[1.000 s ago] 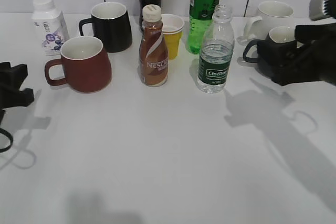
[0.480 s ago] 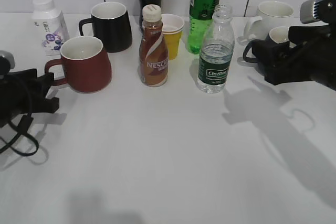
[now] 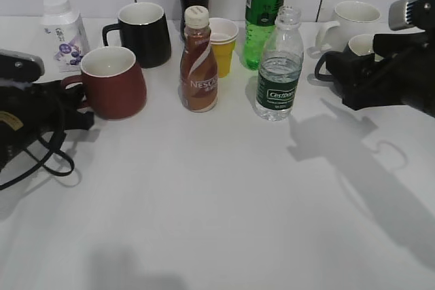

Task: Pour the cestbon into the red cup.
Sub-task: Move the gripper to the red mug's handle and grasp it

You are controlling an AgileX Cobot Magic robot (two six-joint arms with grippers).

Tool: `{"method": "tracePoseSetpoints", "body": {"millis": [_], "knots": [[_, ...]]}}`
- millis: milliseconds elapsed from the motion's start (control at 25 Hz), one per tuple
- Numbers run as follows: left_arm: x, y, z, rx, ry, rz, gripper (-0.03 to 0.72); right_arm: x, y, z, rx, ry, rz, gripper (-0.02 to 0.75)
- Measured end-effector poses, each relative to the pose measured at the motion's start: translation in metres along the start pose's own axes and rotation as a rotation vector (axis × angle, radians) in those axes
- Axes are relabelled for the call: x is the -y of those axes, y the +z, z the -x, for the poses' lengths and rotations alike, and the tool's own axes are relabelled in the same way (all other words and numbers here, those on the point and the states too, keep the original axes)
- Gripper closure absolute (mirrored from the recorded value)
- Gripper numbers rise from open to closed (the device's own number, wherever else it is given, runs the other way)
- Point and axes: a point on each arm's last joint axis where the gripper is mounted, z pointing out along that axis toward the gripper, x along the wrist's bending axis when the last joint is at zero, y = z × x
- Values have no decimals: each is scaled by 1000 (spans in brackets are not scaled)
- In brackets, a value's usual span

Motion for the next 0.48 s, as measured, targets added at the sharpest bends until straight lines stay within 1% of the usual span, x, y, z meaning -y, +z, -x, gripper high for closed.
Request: {"method": "tracePoseSetpoints", "body": {"millis": [360,440,480], "knots": [[-2,32,2,-5,-5,28,401,0,0,0,0,0,0,163],[-2,40,4,4,0,38,420,0,0,0,0,0,0,163],[-2,43,4,9,3,39,445,0,0,0,0,0,-1,163]]}}
